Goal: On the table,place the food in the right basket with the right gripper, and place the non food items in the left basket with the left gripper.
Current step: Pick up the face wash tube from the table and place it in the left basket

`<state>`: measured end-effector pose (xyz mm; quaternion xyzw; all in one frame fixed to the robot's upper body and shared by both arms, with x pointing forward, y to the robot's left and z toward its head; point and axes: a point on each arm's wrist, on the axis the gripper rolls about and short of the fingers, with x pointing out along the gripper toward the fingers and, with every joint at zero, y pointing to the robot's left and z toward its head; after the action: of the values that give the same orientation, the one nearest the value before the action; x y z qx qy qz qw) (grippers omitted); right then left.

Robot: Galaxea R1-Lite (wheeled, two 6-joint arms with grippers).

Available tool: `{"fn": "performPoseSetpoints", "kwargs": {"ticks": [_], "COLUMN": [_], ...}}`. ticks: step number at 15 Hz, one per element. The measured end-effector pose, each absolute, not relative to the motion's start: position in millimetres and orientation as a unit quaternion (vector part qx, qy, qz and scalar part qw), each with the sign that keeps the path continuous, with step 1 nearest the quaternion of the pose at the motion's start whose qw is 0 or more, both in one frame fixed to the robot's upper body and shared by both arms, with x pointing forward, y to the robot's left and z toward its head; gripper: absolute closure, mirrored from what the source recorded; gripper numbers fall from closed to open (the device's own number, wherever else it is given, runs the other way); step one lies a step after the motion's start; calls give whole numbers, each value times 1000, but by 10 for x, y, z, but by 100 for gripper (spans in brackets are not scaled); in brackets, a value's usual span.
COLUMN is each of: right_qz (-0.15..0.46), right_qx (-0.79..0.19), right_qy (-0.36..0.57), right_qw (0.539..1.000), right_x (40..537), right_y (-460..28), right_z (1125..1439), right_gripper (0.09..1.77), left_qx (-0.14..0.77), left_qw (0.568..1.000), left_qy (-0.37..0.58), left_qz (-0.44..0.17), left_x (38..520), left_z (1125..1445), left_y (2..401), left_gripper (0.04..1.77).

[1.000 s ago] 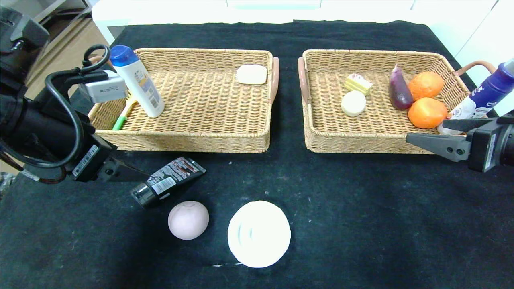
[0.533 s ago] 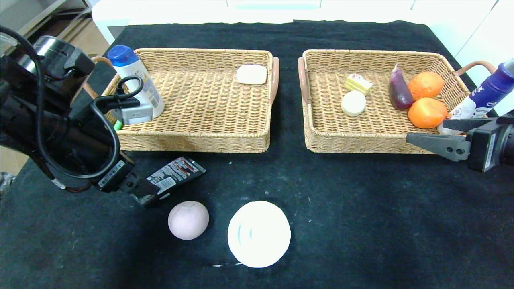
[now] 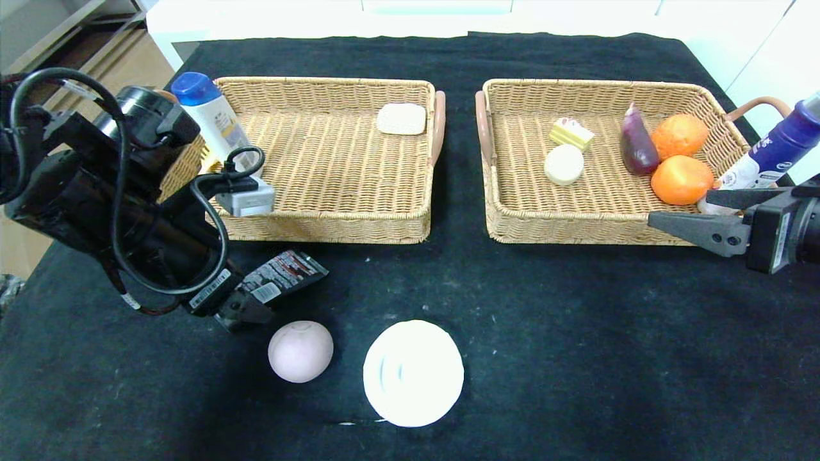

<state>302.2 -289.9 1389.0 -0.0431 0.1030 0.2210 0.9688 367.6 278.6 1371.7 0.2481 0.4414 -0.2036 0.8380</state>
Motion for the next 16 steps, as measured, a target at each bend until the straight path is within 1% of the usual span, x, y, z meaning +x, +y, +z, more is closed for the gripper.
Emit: {"fn": "performPoseSetpoints", "kwargs": {"ticks": [6, 15, 16], "right_qz": [221, 220, 220], "right_qx": [-43, -43, -43], "right_qy": [103, 102, 102], "right_qw": [969, 969, 969], "right_x": [3021, 3018, 3018], "right_y": [-2899, -2901, -2902], "right_z": [13891, 13894, 13894], "right_gripper": [15, 15, 15], "left_qx": [260, 278, 278], "left_qw": [835, 826, 826], "left_qy": [446, 457, 457], "left_qz": [-189, -176, -176], "left_x": [3813, 3843, 3843], "left_z": [13614, 13546, 13546], "left_y": [2734, 2680, 2680], "left_gripper": [9, 9, 17]}}
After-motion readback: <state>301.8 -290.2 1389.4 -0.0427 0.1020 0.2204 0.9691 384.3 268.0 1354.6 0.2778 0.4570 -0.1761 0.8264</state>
